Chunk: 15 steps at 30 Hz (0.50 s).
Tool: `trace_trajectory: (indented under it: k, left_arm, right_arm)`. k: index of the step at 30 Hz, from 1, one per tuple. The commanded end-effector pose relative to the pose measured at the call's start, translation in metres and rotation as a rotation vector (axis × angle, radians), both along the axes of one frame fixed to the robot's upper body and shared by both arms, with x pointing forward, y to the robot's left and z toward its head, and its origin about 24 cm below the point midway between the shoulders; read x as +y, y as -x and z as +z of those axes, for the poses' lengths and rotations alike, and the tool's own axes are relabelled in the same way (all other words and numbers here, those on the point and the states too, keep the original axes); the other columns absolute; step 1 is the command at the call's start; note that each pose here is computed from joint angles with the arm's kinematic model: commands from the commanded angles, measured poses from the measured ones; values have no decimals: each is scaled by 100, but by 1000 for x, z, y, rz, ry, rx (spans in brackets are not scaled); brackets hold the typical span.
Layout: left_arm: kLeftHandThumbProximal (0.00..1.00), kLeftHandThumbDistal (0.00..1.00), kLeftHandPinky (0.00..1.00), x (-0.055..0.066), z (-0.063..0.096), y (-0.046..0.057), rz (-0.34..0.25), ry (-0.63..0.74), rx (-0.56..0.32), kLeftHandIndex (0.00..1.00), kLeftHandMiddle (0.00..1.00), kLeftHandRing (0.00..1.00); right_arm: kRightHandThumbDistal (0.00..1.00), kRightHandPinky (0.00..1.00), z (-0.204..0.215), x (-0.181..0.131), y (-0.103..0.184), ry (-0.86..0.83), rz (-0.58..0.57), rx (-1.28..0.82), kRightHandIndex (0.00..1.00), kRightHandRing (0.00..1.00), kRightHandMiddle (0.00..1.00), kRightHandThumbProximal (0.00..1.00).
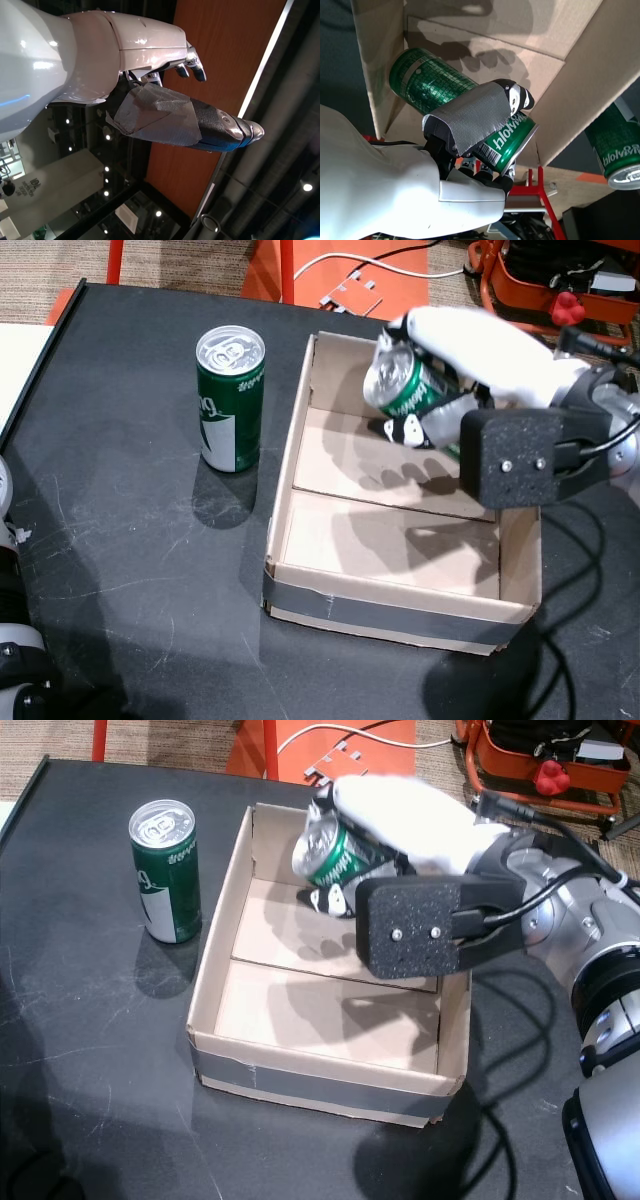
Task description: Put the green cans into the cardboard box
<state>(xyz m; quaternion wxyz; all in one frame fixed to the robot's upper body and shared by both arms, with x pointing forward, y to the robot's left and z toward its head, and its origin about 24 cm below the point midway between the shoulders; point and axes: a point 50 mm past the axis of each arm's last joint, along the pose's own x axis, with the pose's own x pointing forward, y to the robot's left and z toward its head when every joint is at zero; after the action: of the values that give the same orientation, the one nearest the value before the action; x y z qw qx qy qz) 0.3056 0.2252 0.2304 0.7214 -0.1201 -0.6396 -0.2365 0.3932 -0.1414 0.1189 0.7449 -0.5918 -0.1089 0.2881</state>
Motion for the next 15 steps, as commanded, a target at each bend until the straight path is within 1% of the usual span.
trace_trajectory:
  k: [1,2,3,4,5,6,7,8,9,10,11,12,13,14,15]
  left_arm:
    - [72,80,86,-2,-5,1,-7,0,17,62,69,94]
    - [73,80,86,-2,-5,1,-6,3,17,62,68,94]
    - [74,80,86,-2,-5,1,-4,4,17,62,68,94]
    - [75,80,88,-2,-4,1,-3,3,14,62,68,95]
    - [75,78,89,-1,-4,1,-2,1,12,63,68,95]
    - [75,79,90,-1,-4,1,-3,-2,12,63,68,95]
    - [75,77,91,-1,-4,1,-1,-4,11,63,68,95]
    - [72,78,91,-1,-4,1,-6,-4,11,63,68,94]
    - [71,78,90,-1,-4,0,-9,-2,13,63,68,94]
    - [71,80,89,-1,-5,0,-7,-1,16,62,68,94]
    - [71,80,88,-2,-5,0,-4,1,18,62,69,94]
    - [71,81,88,-2,-5,0,-2,2,20,62,69,94]
    - [70,80,87,-2,-5,0,1,5,22,61,69,93]
    - [70,79,86,-3,-5,0,5,8,24,61,68,93]
    - [69,79,86,-3,-5,0,5,9,26,61,68,93]
  right_arm:
    - [38,25,0,1,0,-25,-5,3,2,3,1,1]
    - [36,25,-1,1,0,-20,-1,8,2,4,1,2]
    - [38,25,-1,2,0,-15,2,12,3,4,2,5]
    - [45,25,-2,3,0,-4,3,23,6,7,5,12]
    - [47,25,-2,3,0,13,2,43,10,11,8,21]
    - [62,27,-3,2,-1,45,-3,72,15,15,12,28]
    - [79,32,-3,2,-2,87,-10,100,21,20,16,39]
    - [93,40,-4,2,-3,122,-19,140,22,27,18,45]
    - [98,48,-5,2,-4,145,-27,177,26,32,23,46]
    - [100,56,-5,1,-4,152,-32,214,32,39,31,50]
    - [100,62,-5,1,-4,155,-32,239,38,44,37,52]
    - [100,68,-6,1,-4,151,-34,263,46,53,46,55]
    - [100,75,-5,0,-4,150,-37,283,59,67,60,63]
    - [100,82,-5,0,-5,152,-46,302,71,79,73,66]
    - [100,87,-4,0,-6,163,-57,316,78,88,83,71]
